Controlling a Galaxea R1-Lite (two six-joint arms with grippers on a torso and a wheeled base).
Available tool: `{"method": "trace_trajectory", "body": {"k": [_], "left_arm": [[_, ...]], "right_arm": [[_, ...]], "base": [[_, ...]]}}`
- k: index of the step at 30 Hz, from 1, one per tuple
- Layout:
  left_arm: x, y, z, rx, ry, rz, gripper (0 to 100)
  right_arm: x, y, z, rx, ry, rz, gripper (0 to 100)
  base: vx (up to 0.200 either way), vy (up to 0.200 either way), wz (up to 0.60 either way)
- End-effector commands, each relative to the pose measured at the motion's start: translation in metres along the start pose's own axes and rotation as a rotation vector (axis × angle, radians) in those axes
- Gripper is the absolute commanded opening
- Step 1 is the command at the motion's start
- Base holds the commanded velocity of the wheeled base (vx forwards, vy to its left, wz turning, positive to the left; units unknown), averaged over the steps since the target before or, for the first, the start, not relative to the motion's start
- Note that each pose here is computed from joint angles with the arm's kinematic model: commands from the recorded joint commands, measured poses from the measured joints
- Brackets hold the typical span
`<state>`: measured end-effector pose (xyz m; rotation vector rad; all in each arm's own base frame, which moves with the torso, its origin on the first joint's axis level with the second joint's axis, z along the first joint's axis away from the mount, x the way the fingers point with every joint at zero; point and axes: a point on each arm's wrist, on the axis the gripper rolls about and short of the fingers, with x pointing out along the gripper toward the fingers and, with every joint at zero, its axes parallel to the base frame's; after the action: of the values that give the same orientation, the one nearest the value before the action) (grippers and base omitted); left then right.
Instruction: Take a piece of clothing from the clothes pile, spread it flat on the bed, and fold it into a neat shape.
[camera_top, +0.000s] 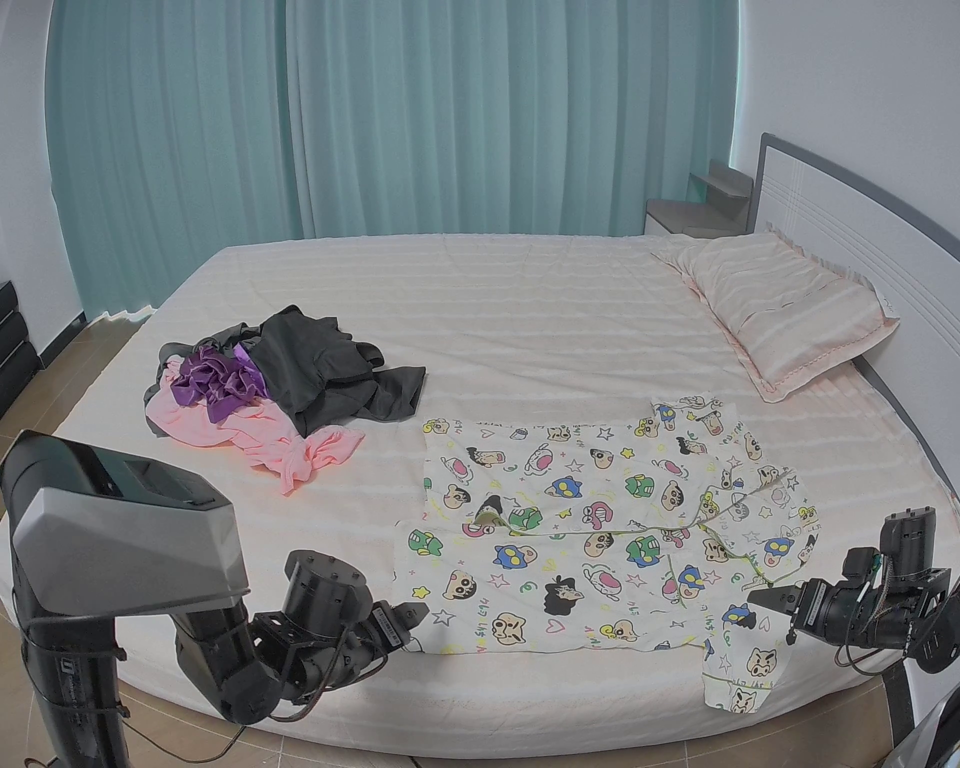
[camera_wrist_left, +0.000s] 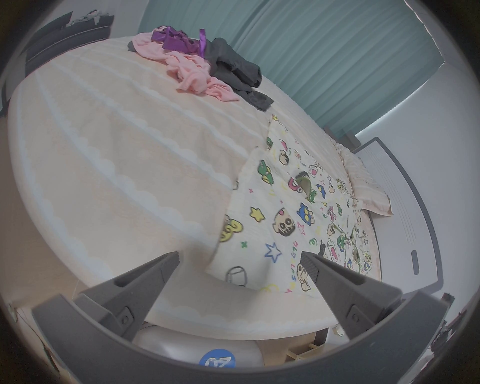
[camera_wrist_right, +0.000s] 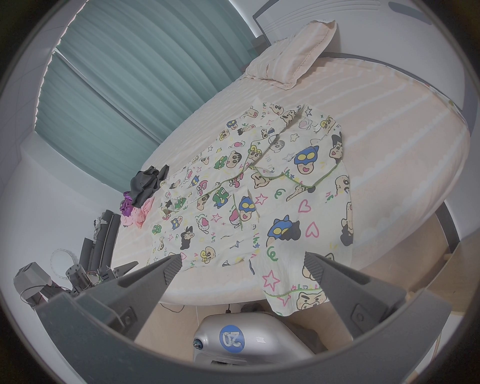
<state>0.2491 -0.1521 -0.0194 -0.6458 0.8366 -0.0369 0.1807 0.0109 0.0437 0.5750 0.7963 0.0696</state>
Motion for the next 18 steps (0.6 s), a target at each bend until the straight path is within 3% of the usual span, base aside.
{"method": "trace_trajectory", "body": {"k": [1, 10, 18], "left_arm": [[0.011, -0.003, -0.013, 0.022, 0.024, 0.007, 100], [0.002, 0.0, -0.018, 0.012, 0.046, 0.013, 100], [-0.003, 0.002, -0.021, 0.005, 0.056, 0.02, 100]], "right_arm": [[0.0, 0.0, 0.0, 0.001, 0.003, 0.0, 100], [0.0, 0.0, 0.0, 0.002, 0.003, 0.001, 100], [-0.001, 0.0, -0.001, 0.001, 0.002, 0.002, 100]], "base": [[0.0, 0.0, 0.0], [0.0, 0.0, 0.0], [-0.2, 0.0, 0.0]]}}
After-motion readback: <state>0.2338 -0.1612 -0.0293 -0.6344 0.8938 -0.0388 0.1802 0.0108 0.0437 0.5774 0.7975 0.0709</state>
